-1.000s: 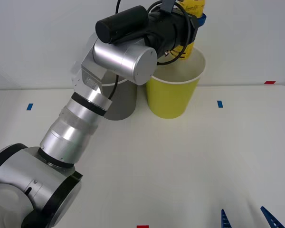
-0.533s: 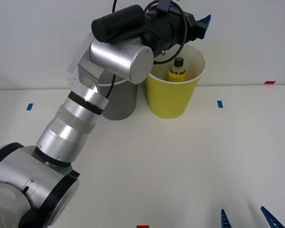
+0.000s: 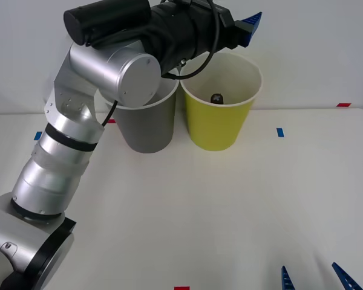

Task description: Put cans in the gray bin and PET bottles in the light green bin.

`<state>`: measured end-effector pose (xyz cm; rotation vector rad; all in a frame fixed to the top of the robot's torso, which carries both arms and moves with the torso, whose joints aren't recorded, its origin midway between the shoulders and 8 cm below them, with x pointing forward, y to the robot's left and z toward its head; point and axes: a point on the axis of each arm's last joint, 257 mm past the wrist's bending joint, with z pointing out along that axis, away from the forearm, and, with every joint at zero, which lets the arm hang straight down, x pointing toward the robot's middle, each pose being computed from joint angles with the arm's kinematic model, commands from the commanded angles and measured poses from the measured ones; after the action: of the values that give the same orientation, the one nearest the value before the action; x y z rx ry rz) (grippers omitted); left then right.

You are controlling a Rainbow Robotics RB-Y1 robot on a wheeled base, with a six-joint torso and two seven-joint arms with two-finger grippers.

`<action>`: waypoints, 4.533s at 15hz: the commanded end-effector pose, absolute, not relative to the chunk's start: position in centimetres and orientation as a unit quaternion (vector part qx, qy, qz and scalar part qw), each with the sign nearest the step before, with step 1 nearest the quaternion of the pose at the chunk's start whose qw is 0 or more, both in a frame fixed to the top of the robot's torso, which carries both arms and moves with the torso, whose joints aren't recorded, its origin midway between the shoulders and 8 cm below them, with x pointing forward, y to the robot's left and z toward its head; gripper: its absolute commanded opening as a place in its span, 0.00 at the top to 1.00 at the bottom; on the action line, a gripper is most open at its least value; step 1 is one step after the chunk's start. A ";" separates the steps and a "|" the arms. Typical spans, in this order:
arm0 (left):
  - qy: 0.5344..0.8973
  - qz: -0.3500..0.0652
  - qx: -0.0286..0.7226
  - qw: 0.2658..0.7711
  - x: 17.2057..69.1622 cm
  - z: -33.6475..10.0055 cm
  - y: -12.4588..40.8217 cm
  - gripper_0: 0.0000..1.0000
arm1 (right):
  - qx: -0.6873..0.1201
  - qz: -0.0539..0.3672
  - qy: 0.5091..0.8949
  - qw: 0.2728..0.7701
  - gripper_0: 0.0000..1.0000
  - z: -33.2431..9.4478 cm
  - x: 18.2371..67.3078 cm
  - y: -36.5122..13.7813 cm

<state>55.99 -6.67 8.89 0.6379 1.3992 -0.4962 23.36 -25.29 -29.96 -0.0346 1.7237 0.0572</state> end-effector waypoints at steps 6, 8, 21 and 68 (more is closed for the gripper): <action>0.615 -0.184 0.241 0.727 46.5 5.9 6.3 0.00 | -0.015 0.025 0.759 0.651 0.00 -30.0 23.4 -25.3; 0.618 -0.181 0.216 0.733 44.2 4.0 9.0 0.00 | -0.015 0.025 0.759 0.651 0.00 -30.0 23.4 -25.3; 0.678 -0.179 0.114 0.703 39.7 -6.5 15.1 0.00 | -0.015 0.025 0.759 0.651 0.00 -30.0 23.4 -25.3; 0.788 -0.022 0.018 0.615 24.4 -31.2 25.9 0.00 | -0.015 0.025 0.759 0.651 0.00 -30.0 23.4 -25.3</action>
<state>24.49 25.87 -31.07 0.0431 1.8182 -0.0558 23.36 -25.29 -29.96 -0.0346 1.7238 0.0572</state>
